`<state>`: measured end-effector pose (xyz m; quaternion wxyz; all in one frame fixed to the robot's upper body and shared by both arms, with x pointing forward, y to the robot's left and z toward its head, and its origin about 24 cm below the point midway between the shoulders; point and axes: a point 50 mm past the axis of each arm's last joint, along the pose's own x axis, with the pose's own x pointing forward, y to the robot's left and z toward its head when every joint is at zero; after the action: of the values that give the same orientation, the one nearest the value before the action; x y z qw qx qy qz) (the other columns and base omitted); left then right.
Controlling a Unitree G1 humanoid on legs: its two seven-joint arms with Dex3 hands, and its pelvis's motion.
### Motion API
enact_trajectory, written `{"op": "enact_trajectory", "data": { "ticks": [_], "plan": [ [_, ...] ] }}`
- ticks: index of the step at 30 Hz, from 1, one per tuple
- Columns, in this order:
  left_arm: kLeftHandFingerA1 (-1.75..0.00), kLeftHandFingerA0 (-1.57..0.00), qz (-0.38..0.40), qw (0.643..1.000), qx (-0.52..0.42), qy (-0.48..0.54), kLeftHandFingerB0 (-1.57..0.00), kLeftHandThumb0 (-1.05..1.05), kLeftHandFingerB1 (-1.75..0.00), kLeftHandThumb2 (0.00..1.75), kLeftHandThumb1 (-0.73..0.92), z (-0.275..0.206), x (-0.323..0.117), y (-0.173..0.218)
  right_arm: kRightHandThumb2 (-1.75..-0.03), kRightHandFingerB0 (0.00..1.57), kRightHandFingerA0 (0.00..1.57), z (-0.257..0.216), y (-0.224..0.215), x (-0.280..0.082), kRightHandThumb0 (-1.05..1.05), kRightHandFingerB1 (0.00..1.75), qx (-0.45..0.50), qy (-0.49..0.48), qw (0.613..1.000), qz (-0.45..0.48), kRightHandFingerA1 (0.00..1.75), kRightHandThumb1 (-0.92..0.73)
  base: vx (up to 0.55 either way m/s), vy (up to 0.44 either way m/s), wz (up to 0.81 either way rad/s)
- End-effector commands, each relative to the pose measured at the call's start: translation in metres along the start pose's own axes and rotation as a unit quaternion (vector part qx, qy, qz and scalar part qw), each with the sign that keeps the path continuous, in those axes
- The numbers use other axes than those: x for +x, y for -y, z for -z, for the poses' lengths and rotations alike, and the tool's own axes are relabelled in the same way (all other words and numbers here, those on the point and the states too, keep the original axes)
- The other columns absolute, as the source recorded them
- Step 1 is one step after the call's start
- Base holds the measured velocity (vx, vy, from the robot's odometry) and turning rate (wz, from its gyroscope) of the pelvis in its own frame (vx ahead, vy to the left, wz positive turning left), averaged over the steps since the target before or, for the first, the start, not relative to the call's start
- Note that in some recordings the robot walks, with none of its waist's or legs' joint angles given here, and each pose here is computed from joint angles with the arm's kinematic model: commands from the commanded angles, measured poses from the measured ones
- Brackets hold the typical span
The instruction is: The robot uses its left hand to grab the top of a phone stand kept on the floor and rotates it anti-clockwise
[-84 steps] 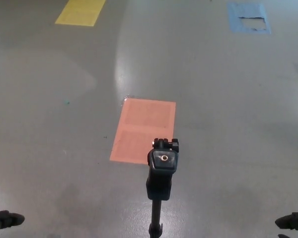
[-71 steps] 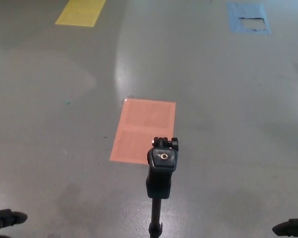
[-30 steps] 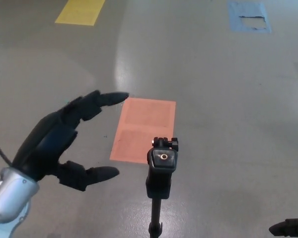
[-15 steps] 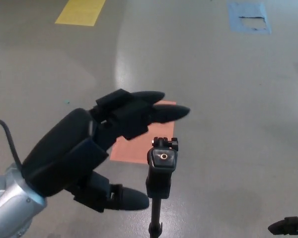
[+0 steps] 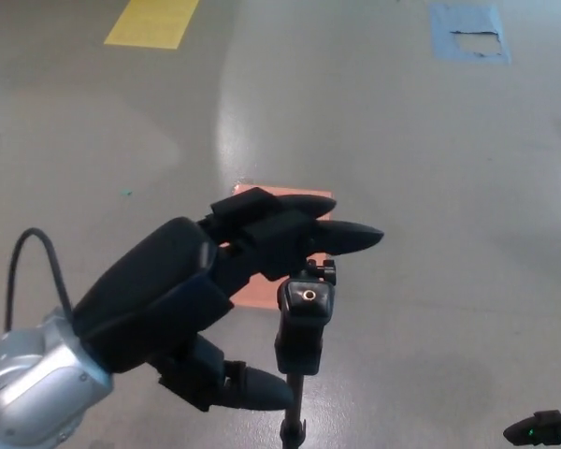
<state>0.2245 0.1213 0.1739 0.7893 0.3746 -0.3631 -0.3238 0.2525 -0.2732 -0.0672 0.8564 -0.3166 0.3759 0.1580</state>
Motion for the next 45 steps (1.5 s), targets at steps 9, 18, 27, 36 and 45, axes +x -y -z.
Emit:
{"op": "enact_trajectory", "data": {
  "ticks": [9, 18, 27, 36, 45],
  "plan": [
    [-0.37, -0.23, 0.012, 0.999, 0.033, -0.015, -0.29, -0.59, -0.42, 0.67, 0.37, 0.018, 0.021, 0.013, -0.88, 0.24, 0.48, 0.0, 0.008, -0.002, -0.57, 0.43, -0.004, -0.009, 1.0, 0.002, 0.53, -0.66, 0.0, 0.0, 0.0],
    [-0.37, -0.26, 0.012, 0.999, 0.044, -0.015, -0.31, -0.56, -0.4, 0.64, 0.35, 0.021, 0.029, 0.017, -0.88, 0.24, 0.47, -0.001, 0.008, -0.001, -0.57, 0.43, -0.001, -0.009, 1.0, -0.002, 0.53, -0.66, 0.0, 0.0, 0.0],
    [-0.31, -0.3, 0.011, 0.999, 0.042, -0.019, -0.35, -0.51, -0.36, 0.53, 0.4, 0.022, 0.032, 0.019, -0.64, 0.27, 0.54, -0.002, 0.008, -0.001, -0.52, 0.3, 0.0, -0.009, 1.0, 0.0, 0.4, -0.77, 0.0, 0.0, 0.0],
    [-0.31, -0.32, 0.014, 0.999, 0.043, -0.025, -0.37, -0.51, -0.36, 0.53, 0.4, 0.024, 0.033, 0.02, -0.88, 0.24, 0.48, -0.001, 0.009, -0.001, -0.57, 0.43, 0.002, -0.009, 1.0, 0.0, 0.52, -0.66, 0.0, 0.0, 0.0],
    [-0.32, -0.33, 0.013, 0.998, 0.047, -0.027, -0.38, -0.52, -0.36, 0.53, 0.4, 0.027, 0.032, 0.019, -0.64, 0.27, 0.56, -0.004, 0.01, -0.001, -0.51, 0.31, -0.001, -0.005, 1.0, 0.004, 0.41, -0.77, 0.0, 0.0, 0.0]
  ]
}}
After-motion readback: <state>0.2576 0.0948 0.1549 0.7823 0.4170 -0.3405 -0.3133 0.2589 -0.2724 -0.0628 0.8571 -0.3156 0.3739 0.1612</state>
